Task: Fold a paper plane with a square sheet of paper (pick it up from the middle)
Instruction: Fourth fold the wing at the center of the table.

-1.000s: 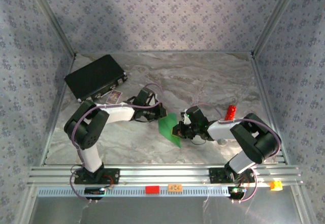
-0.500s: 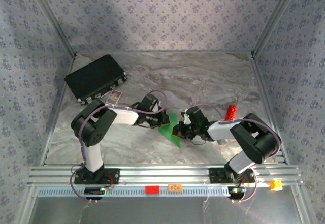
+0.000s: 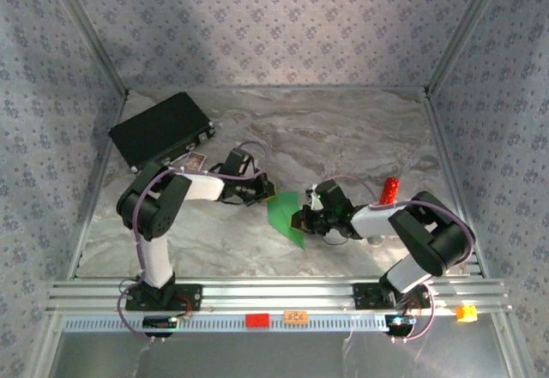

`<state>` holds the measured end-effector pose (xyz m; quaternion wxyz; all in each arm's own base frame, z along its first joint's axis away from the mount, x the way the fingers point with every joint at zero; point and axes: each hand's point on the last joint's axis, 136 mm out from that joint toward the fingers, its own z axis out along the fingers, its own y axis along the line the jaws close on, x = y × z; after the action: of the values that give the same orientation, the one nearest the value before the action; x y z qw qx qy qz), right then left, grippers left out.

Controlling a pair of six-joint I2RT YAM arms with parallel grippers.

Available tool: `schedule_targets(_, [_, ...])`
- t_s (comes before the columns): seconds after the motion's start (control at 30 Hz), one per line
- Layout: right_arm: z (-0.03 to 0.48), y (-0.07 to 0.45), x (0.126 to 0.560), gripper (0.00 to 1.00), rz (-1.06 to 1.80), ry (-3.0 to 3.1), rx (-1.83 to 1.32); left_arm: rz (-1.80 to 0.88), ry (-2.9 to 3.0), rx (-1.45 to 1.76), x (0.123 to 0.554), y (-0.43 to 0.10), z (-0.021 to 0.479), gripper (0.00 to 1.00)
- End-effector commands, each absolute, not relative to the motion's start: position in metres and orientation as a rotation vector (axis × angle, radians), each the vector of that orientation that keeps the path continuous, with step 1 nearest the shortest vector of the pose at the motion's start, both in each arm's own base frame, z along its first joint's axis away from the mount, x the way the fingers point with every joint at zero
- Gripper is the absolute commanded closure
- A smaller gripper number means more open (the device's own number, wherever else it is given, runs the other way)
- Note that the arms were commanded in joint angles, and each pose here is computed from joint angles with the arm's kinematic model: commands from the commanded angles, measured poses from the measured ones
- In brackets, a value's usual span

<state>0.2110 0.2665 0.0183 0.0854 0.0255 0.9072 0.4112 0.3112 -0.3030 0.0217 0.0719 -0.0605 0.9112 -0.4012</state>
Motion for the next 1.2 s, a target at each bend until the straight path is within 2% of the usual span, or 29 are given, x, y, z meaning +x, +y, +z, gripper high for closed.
schedule_targets(0.0, [-0.025, 0.234, 0.179, 1.00, 1.034, 2.912, 0.186, -1.066, 2.766, -0.236, 0.327, -0.283, 0.011, 0.99])
schedule_targets(0.23, [-0.023, 0.234, 0.180, 1.00, 1.031, 2.908, 0.188, -1.046, 2.737, -0.228, 0.332, -0.283, 0.035, 0.99])
schedule_targets(0.53, [-0.020, 0.236, 0.183, 1.00, 1.029, 2.899, 0.186, -1.102, 2.651, -0.102, 0.315, -0.300, 0.077, 0.96])
schedule_targets(0.83, [-0.021, 0.234, 0.182, 1.00, 1.018, 2.900, 0.184, -1.233, 2.700, 0.023, 0.275, -0.349, 0.062, 0.96])
schedule_targets(1.17, [-0.018, 0.235, 0.184, 1.00, 1.012, 2.901, 0.175, -1.148, 2.806, -0.021, 0.270, -0.346, 0.023, 0.98])
